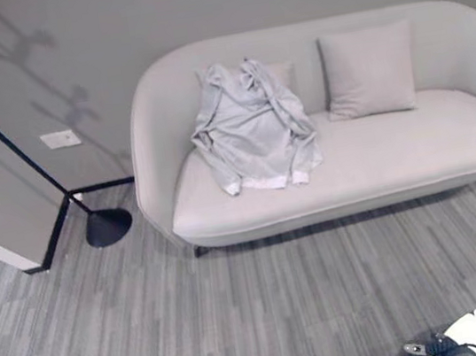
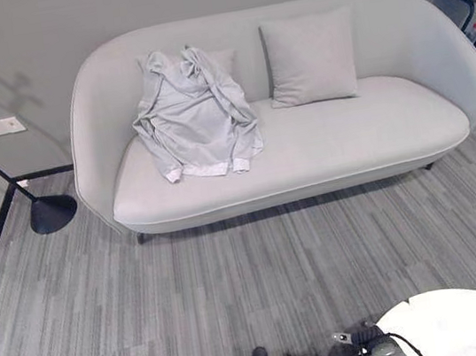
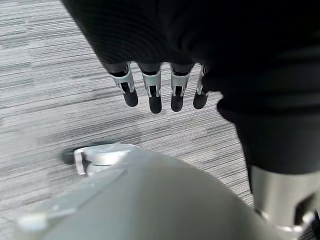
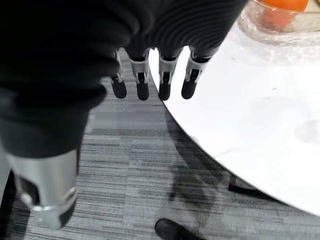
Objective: Hang the clothes on the sofa on the clothes rack.
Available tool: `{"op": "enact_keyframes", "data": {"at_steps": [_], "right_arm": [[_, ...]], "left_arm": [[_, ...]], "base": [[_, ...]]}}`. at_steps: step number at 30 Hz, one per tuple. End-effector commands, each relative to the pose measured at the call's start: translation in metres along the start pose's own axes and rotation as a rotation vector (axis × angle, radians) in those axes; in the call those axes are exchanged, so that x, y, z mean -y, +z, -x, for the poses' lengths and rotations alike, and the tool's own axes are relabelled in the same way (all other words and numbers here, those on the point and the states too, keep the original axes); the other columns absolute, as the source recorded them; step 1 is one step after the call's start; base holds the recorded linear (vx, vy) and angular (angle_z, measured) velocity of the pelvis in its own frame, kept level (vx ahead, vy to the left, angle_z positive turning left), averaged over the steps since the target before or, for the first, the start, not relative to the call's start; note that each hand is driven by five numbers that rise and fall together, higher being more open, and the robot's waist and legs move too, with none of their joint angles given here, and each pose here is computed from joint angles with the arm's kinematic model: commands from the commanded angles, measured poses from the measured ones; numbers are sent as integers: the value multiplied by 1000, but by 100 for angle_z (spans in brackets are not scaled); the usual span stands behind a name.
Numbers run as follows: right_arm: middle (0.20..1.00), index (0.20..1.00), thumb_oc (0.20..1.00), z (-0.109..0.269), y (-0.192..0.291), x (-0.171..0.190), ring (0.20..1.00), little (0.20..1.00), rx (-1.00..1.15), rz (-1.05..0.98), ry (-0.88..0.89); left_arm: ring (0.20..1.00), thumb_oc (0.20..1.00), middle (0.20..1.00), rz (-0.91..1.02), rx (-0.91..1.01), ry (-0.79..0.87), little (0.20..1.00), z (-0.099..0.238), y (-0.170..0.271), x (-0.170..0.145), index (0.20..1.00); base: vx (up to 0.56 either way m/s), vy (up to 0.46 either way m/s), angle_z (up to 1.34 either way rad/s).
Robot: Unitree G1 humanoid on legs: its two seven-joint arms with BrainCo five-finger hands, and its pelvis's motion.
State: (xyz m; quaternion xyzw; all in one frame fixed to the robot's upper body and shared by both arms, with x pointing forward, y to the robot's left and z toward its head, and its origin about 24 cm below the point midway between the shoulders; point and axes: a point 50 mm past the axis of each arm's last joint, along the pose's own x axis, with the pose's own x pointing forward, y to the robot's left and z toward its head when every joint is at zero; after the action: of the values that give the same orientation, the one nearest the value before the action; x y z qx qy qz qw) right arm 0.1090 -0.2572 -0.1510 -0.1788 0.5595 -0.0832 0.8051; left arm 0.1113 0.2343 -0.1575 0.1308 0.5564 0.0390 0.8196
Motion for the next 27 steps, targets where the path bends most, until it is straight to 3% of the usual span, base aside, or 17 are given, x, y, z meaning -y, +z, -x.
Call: {"op": "enact_keyframes", "data": {"at_steps": [1,11,27], "right_arm": [[1000,1000,1000,-1,4,21,1000,1000,17,-17,-65],[1000,1000,1000,0,-2,7,1000,1000,2,79,-14],[1000,1000,1000,0,9,4,1000,1000,42,46,-3]], "left_arm": [[1000,1000,1000,-19,-27,25,1000,3,-15,-7,1000],[1000,1000,1000,-14,-131,8,1000,9,-49,-6,1000],[1000,1000,1000,37,-65,61,1000,6,-31,-26,1000]], "base": [[294,25,-12],[393,85,-50],[222,180,-9]]}}
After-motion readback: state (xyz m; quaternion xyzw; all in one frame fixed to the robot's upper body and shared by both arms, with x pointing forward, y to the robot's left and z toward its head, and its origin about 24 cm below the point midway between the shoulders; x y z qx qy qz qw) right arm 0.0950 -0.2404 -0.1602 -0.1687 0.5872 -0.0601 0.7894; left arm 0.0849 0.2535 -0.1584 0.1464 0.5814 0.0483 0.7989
